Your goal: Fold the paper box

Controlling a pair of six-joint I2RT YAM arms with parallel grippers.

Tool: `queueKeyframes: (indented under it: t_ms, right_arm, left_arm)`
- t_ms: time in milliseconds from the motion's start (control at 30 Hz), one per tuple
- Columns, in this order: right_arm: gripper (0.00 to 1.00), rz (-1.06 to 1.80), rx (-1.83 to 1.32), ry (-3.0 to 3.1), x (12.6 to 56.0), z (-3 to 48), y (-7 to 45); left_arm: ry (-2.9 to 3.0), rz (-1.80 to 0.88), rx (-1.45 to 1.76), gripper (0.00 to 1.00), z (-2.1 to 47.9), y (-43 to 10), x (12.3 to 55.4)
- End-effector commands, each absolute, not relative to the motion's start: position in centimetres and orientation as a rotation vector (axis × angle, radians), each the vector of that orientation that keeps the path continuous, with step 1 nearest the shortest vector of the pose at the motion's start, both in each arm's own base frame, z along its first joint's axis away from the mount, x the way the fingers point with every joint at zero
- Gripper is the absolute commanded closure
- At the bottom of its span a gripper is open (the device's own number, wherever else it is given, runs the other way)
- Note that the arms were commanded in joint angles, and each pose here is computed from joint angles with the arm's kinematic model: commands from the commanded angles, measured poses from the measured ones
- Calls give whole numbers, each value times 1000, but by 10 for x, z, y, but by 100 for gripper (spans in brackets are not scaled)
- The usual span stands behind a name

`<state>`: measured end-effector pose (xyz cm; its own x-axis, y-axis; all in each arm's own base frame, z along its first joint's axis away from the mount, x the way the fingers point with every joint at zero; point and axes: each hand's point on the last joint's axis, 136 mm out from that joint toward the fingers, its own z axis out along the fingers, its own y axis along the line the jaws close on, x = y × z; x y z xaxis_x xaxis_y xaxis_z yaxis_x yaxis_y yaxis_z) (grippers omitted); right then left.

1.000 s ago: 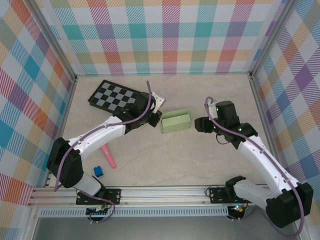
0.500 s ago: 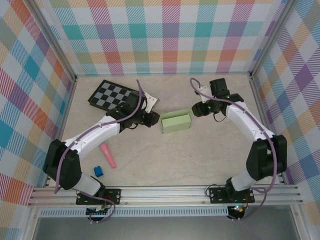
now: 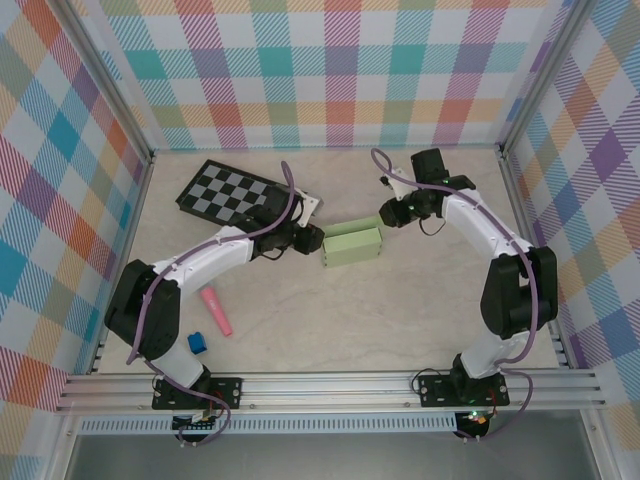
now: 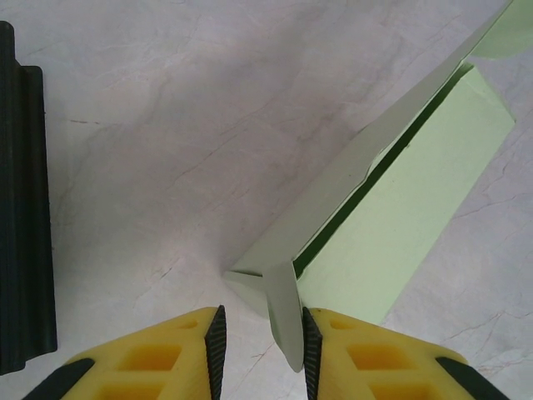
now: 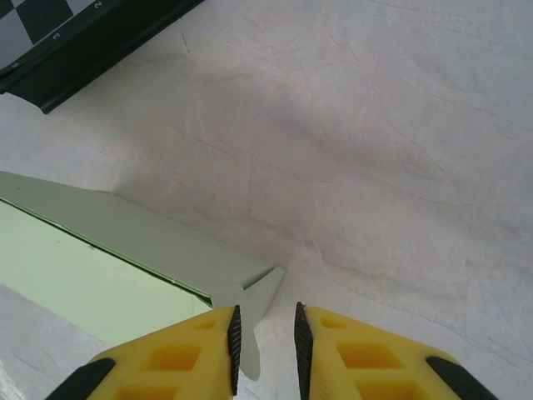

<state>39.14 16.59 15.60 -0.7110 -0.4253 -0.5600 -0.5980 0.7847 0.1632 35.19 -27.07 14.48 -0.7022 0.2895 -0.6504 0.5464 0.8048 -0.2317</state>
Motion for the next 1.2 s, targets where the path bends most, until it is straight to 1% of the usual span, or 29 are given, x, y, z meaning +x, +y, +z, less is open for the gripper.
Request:
queueKeyframes:
  t_ms: [0,167,200,333,533,667,733,833,967,1167]
  right_arm:
    - [74,543,-797,2457,380,158,178]
    - [76,525,-810,2471,377,150,179]
    - [76,527,-815,2471,376,149,180]
    - [68,517,-828,2464,374,150,179]
    - [68,531,-832,2457,372,154,180]
    - [67,532,-818,2445,371,160,179]
    - [66,526,-833,2433,369,162,179]
    - [64,497,-846,2427,368,164,175]
    - [62,541,-889,2385,362,168,181]
    - [58,593,-918,2368,363,166,190]
  left_arm:
    - [2379,-594,576,69,158,-274,350]
    - [2380,-591,568,69,159,-273,351]
    - [2380,-590,565,69,159,-273,351]
    - [2379,-575,569,69,158,-272,352]
    - [2382,-551,567,70,156,-269,353]
    - [2383,-520,587,67,161,-262,350]
    - [2383,-512,581,65,165,-256,348]
    - [2379,-524,578,58,171,-250,342]
    - [2390,-549,580,57,170,-249,334]
    - [2400,-544,569,57,160,-250,338]
